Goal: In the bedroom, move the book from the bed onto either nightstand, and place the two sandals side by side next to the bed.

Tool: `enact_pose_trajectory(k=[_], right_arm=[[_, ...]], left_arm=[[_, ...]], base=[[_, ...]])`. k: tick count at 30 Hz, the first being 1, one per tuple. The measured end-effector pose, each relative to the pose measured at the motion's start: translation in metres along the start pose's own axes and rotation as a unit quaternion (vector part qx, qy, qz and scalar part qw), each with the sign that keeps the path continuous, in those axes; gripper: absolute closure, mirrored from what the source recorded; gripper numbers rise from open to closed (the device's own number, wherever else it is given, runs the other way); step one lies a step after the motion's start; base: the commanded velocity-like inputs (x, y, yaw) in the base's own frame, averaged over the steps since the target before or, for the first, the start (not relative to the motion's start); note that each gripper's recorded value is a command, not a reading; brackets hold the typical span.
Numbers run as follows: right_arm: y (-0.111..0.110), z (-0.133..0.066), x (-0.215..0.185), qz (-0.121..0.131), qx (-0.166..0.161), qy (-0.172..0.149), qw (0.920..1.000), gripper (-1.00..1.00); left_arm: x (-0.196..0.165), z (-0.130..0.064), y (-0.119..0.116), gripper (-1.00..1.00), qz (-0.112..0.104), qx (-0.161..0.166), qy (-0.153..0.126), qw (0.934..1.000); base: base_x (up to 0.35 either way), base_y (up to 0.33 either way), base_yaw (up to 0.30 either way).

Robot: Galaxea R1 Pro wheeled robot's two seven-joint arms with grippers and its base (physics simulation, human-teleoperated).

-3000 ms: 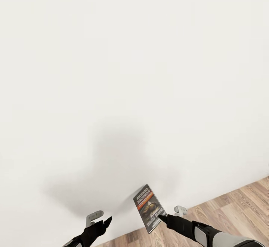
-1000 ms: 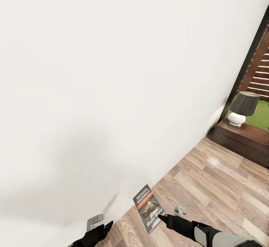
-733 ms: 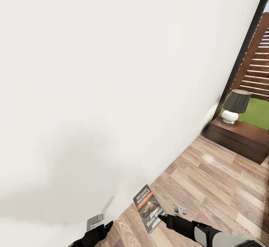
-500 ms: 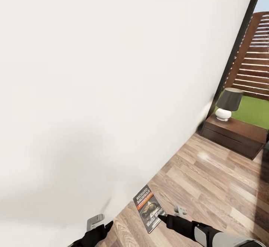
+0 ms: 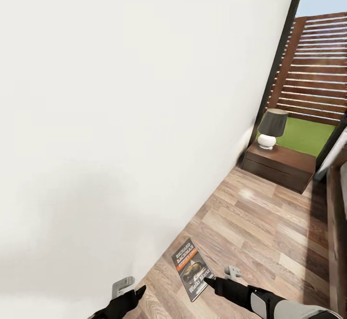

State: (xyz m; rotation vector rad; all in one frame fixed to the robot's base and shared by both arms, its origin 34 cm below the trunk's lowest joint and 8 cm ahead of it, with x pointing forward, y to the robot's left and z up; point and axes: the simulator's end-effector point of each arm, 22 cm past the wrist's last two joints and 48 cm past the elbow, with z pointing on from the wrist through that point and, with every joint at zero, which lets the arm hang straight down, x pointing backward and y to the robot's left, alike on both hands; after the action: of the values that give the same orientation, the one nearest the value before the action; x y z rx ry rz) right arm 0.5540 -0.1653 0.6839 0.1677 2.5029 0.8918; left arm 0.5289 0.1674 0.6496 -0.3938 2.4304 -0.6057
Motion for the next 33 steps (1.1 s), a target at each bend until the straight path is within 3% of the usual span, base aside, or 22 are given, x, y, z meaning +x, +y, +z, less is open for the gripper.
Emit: enact_pose_trajectory(k=[17,23,33], right_arm=[[-0.0008,0.0004,0.0014,0.001,0.001,0.001,1.0000,1.00],[-0.0008,0.0007,0.0010,0.002,0.001,0.001,1.0000,1.00],[-0.0017,0.0011,0.0022,0.003,0.001,0.002,1.0000,1.00]], left_arm=[[0.0017,0.0003,0.0001,-1.00,-0.001,0.000,0.001,1.0000],[0.0020,0.0005,0.0001,-1.00,-0.001,0.000,0.002,1.0000],[0.0033,0.0009,0.0007,-1.00,-0.001,-0.001,0.003,1.0000]], base=[[0.265,-0.072,-0.050],[0.054,-0.010,-0.039],[0.003,-0.001,-0.229]])
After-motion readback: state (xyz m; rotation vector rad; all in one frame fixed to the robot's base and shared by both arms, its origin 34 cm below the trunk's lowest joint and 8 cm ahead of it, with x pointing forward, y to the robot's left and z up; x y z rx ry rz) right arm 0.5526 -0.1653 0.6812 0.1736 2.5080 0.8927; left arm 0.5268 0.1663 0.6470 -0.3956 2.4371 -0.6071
